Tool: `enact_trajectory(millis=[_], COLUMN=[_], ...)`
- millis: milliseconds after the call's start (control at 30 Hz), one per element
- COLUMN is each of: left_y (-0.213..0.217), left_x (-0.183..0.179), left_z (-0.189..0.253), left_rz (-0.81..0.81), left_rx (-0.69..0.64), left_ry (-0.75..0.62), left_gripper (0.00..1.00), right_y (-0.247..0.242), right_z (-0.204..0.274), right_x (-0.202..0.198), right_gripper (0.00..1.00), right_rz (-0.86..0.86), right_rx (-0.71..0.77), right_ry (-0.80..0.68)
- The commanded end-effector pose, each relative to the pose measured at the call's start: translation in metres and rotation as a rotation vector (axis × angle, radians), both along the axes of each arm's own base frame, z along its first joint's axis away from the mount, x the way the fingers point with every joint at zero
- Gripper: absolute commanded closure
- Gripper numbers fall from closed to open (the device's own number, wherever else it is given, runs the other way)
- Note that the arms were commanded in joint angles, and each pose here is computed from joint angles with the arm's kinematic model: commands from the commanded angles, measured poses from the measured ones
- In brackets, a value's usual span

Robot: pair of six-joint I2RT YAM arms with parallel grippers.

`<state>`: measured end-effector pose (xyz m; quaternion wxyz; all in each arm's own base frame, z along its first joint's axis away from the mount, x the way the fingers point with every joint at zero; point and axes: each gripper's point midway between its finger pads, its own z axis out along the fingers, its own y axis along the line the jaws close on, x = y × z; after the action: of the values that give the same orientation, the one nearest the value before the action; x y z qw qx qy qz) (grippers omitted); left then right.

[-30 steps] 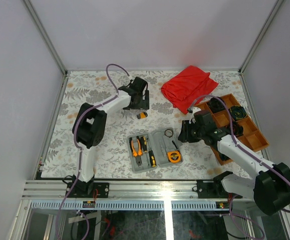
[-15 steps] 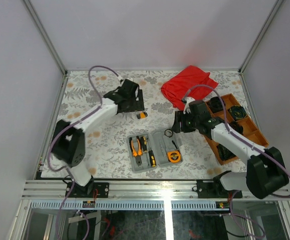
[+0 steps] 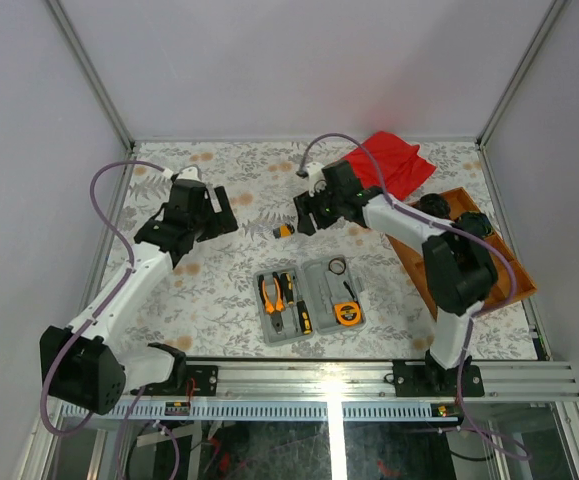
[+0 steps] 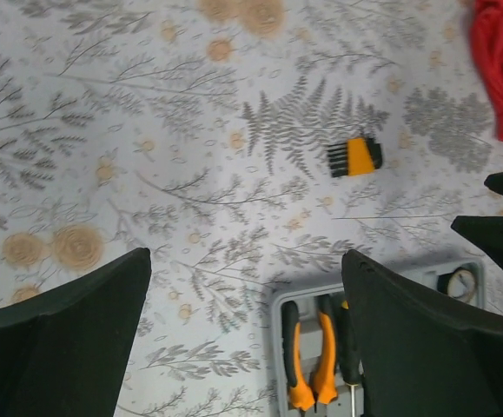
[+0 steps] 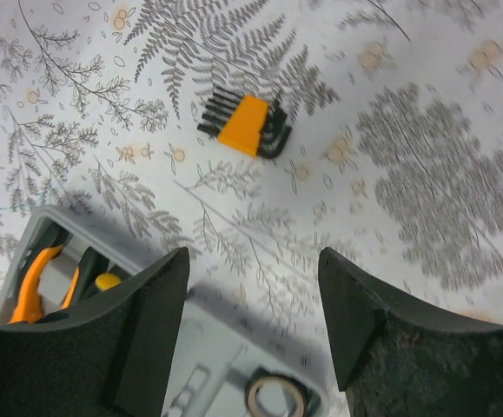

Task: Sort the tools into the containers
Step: Adjust the engineering item at the center of the board.

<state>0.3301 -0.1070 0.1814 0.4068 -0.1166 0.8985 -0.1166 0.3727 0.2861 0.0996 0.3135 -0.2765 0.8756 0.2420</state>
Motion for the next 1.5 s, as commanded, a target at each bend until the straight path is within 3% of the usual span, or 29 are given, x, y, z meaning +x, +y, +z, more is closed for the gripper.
enact_trajectory(millis=[0, 133, 367, 567, 867, 1467], left_y=[0.018, 0.021, 0.033, 0.038, 0.045, 0.048], left_x=[-0.001, -0.002, -0.005, -0.006, -0.008, -0.006], left_z=[-0.003, -0.008, -0.006, -0.005, 0.0, -0.002], left_rz=[0.03, 0.045, 0.085, 0.102, 0.127, 0.128], left_rx=[-0.005, -0.041, -0.036, -0.042, -0.035, -0.056], left_ry=[-0.017, 0.002, -0.012, -0.016, -0.04, -0.031], left_gripper=[0.1, 0.11, 0.11, 0.11, 0.11, 0.11], right_y=[0.023, 0.042, 0.056, 0.062, 0.084, 0.079], right_z=[-0.004, -0.01, -0.02, -0.029, -0.039, -0.088], right_x=[0.018, 0.017, 0.019, 0.01, 0.014, 0.031], right_gripper=[0.33, 0.34, 0.38, 0.36, 0.33, 0.36], right_rz=[0.184, 0.377, 0.762, 1.054, 1.164, 1.125], right_rx=[-0.062, -0.04, -0.094, -0.107, -0.067, -0.282], right_ry=[-0.108, -0.161, -0.43, -0.451, -0.408, -0.315])
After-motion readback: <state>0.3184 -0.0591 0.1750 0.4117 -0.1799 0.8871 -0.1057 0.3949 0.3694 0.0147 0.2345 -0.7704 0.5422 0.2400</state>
